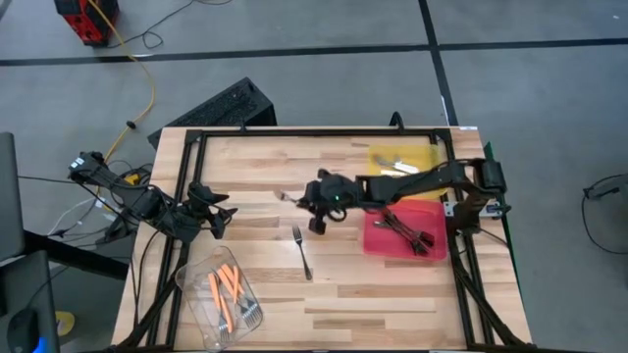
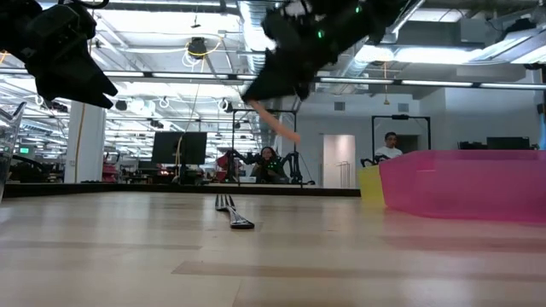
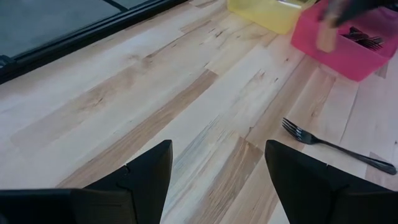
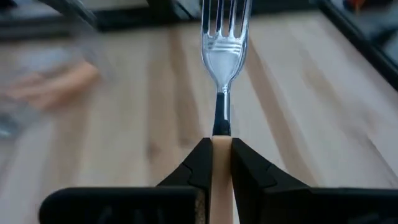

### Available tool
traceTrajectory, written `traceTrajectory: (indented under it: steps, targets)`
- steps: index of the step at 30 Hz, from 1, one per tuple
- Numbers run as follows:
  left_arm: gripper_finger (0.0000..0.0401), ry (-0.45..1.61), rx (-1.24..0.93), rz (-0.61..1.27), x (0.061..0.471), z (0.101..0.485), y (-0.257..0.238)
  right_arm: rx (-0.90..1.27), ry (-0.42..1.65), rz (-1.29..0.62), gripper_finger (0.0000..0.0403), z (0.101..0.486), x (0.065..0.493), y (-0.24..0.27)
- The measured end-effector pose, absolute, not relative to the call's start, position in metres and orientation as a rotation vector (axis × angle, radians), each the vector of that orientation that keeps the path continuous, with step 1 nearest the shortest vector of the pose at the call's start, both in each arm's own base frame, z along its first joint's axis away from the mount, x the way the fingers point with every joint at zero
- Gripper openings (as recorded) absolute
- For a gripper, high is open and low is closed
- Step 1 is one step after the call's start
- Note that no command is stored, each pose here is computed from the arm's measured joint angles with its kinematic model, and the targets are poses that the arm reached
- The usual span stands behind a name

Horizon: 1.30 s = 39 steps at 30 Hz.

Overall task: Sort silverware by color (type)
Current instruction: Put the orange fork into the transparent bin

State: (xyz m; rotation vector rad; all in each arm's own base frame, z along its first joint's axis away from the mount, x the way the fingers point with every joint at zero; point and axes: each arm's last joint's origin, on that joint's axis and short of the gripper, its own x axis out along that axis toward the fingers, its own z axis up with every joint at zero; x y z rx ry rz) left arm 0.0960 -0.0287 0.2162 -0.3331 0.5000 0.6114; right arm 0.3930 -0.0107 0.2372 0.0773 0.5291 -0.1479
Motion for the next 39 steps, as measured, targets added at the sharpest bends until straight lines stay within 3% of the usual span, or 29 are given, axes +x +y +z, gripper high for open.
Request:
traceTrajectory:
  steps: [14, 25, 39]
  targets:
    - [0.0242, 0.469, -0.349, 0.634, 0.096, 0.217, -0.028, -0.049, 0.07, 0.067, 0.0059, 0.255, 0.409, 0.098]
    - [0.0242, 0.454, -0.348, 0.647, 0.096, 0.217, -0.028, -0.069, -0.149, 0.274, 0.0059, 0.241, 0.433, 0.124]
    - [0.0242, 0.446, -0.339, 0.655, 0.096, 0.218, -0.028, -0.086, -0.265, 0.527, 0.0059, 0.248, 0.5, 0.144]
